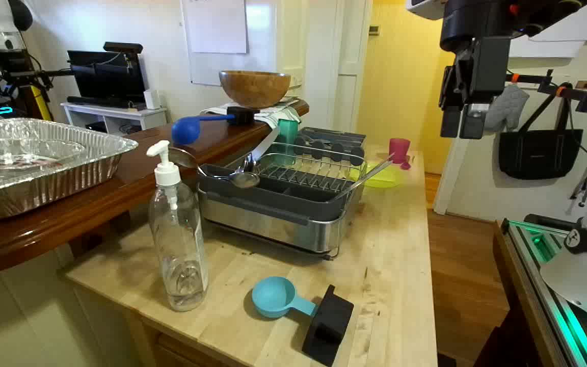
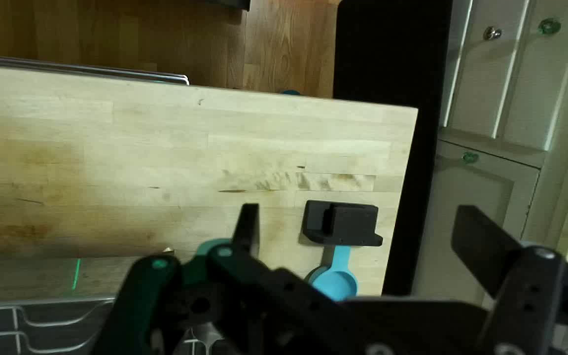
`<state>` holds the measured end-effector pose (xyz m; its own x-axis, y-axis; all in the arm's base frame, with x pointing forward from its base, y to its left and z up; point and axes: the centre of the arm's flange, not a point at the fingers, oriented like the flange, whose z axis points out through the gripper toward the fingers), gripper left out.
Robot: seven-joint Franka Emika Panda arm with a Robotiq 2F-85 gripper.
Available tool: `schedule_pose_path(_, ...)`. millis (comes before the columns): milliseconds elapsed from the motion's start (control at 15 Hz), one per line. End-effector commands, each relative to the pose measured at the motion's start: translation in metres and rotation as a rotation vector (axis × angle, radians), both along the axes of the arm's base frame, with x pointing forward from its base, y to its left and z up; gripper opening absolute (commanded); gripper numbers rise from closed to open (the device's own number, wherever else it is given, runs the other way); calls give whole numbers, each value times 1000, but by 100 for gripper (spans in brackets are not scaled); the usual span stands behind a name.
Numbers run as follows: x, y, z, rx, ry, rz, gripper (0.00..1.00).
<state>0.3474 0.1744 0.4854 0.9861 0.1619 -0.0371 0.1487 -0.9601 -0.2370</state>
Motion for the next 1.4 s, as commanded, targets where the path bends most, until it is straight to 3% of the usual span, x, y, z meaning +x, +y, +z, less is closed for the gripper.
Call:
schedule_pose_path(0, 0, 0, 0, 0, 0, 0, 100)
schedule_pose_path(467, 0, 0, 0, 0, 0, 0, 100)
schedule_pose_path(600, 8, -15, -11, -44, 4, -59, 100)
schedule_pose_path(867, 22, -78, -30, -125, -8, -245, 100)
schedule_pose_path(1333, 45, -213, -69, -179, -58, -472, 100)
